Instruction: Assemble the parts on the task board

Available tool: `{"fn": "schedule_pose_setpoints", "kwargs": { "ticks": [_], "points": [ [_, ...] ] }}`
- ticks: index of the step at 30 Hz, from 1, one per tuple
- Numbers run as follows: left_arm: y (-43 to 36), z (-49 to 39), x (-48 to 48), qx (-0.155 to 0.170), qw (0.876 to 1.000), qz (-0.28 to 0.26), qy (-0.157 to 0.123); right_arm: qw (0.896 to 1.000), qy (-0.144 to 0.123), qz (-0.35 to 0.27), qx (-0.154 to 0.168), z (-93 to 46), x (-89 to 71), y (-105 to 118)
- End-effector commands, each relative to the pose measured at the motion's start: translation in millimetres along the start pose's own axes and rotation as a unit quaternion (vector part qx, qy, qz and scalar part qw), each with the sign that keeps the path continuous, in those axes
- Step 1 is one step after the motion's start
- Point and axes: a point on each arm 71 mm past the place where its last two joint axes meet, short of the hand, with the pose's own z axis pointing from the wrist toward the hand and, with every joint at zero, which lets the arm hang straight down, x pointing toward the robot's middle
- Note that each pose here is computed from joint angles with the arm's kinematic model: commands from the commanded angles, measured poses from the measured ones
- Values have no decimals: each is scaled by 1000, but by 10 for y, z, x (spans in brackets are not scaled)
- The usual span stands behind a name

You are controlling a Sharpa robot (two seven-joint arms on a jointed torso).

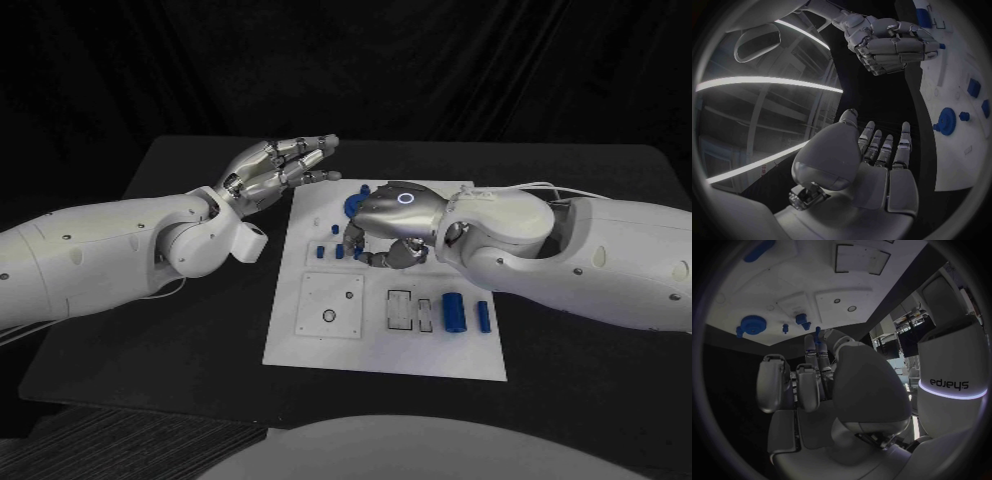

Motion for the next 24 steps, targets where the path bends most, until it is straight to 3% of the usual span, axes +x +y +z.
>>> {"fn": "schedule_pose_setpoints", "kwargs": {
  "ticks": [1,13,24],
  "points": [
    [-6,9,19,7,1000,-7,4,1000,16,5,9,27,69,-4],
    [4,24,29,6,1000,-7,5,999,37,21,7,94,249,73],
    [23,22,33,0,1000,-10,9,998,48,28,5,118,316,127]
  ]
}}
